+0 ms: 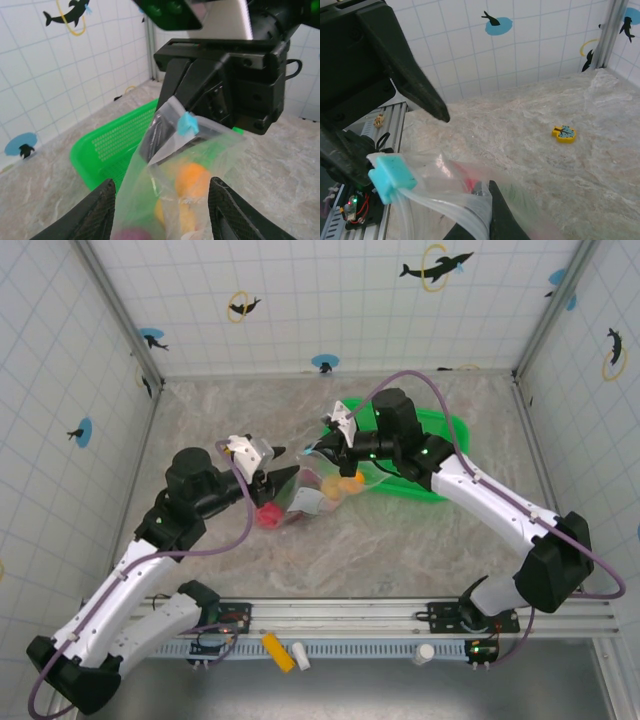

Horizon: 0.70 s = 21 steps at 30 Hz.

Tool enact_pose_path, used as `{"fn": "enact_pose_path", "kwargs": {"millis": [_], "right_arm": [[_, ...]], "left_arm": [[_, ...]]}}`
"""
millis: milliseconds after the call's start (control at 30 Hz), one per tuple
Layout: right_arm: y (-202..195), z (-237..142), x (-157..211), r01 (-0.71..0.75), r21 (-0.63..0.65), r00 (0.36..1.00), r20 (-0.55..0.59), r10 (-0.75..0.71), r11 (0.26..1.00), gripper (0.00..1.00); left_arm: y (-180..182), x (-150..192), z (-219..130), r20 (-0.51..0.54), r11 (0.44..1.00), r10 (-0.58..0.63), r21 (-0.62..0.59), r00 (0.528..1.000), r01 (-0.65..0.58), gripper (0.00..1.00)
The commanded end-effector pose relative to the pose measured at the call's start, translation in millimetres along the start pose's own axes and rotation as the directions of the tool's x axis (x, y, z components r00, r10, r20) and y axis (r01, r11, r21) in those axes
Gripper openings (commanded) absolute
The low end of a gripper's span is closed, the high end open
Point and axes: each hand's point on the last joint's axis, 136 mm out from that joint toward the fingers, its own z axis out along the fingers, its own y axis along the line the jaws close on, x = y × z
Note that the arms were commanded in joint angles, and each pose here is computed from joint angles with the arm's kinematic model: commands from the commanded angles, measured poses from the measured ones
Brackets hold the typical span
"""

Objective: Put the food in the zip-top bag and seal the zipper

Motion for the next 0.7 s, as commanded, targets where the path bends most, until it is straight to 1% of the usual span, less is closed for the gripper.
{"fn": "enact_pose_path", "kwargs": {"millis": [0,67,200,300,433,500,667], "right_arm": [[0.8,-6.7,-15.7,0.007,0.029,0.999,0.042,-0.008,1.0,0.0],[0.8,-6.5,-16.7,0.002,0.027,0.999,0.043,-0.003,1.0,0.0],[1.8,-6.1,-18.5,-0.006,0.018,0.999,0.053,0.005,1.0,0.0],[3.6,-5.3,-19.2,-0.012,0.005,0.998,0.055,0.012,1.0,0.0],[5.4,-4.6,-19.9,-0.021,-0.008,0.998,0.057,0.021,1.0,0.0],[6.6,-4.0,-19.4,-0.021,-0.012,0.998,0.056,0.022,1.0,0.0],[7.1,-4.9,-22.1,-0.025,-0.016,0.998,0.064,0.026,1.0,0.0]], "left_arm": [[-15.4,-7.7,3.4,0.043,0.995,0.031,0.089,0.999,-0.035,0.48],[-12.9,-5.1,4.2,0.043,0.997,0.038,0.07,0.998,-0.041,0.47],[-8.4,-1.3,6.8,0.044,0.997,0.061,0.043,0.997,-0.063,0.42],[-1.8,-5.1,7.9,0.056,0.997,0.077,0.007,0.995,-0.078,0.39],[0.4,-13.5,8.8,0.088,0.993,0.12,-0.009,0.989,-0.12,0.36],[0.3,-17.9,9.3,0.102,0.991,0.136,-0.006,0.985,-0.136,0.35],[-4.4,-13.9,15.8,0.098,0.984,0.169,0.034,0.981,-0.174,0.32]]}}
